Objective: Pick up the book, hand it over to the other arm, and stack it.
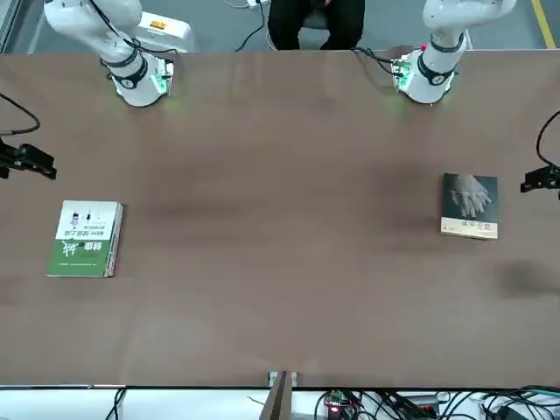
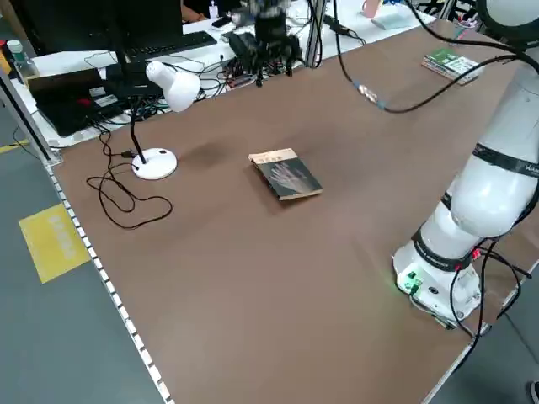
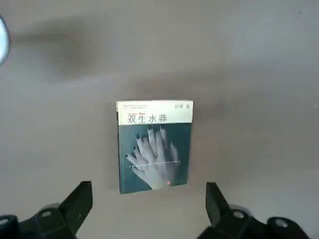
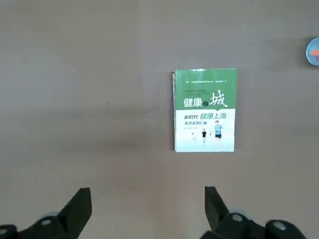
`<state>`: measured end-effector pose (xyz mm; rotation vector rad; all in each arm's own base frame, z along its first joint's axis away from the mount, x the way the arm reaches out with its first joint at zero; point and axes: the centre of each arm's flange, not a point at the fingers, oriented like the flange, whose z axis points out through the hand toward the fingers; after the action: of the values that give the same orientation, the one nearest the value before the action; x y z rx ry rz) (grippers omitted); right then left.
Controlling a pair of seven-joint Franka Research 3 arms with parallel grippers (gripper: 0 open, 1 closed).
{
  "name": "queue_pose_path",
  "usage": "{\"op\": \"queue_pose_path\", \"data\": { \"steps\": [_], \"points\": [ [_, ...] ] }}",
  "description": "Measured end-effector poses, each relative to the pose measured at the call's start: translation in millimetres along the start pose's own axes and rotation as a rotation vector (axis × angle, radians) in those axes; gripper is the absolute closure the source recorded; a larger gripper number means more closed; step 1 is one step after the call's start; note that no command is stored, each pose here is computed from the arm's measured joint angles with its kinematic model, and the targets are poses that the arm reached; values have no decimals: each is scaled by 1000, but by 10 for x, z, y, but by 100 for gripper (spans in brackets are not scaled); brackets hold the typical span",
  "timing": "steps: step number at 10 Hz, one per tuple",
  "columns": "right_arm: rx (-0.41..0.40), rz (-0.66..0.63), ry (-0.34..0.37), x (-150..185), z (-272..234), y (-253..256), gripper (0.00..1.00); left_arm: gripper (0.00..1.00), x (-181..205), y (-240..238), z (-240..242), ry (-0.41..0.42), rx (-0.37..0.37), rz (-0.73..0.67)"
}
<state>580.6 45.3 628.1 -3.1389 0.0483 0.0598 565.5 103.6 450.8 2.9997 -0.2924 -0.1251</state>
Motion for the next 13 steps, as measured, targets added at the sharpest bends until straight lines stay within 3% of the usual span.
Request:
{"op": "queue_pose_path", "data": {
  "steps": [3, 10, 13],
  "points": [
    [3, 2, 10, 12, -9, 6, 0, 0, -110, -263, 382, 43, -32, 59],
    [26, 13, 4, 21, 11, 58, 0, 0, -230, -863, 1102, 51, -89, 206],
    [28, 13, 7, 24, 8, 58, 0, 0, -278, -1056, 1458, 69, -171, 222]
  ]
}}
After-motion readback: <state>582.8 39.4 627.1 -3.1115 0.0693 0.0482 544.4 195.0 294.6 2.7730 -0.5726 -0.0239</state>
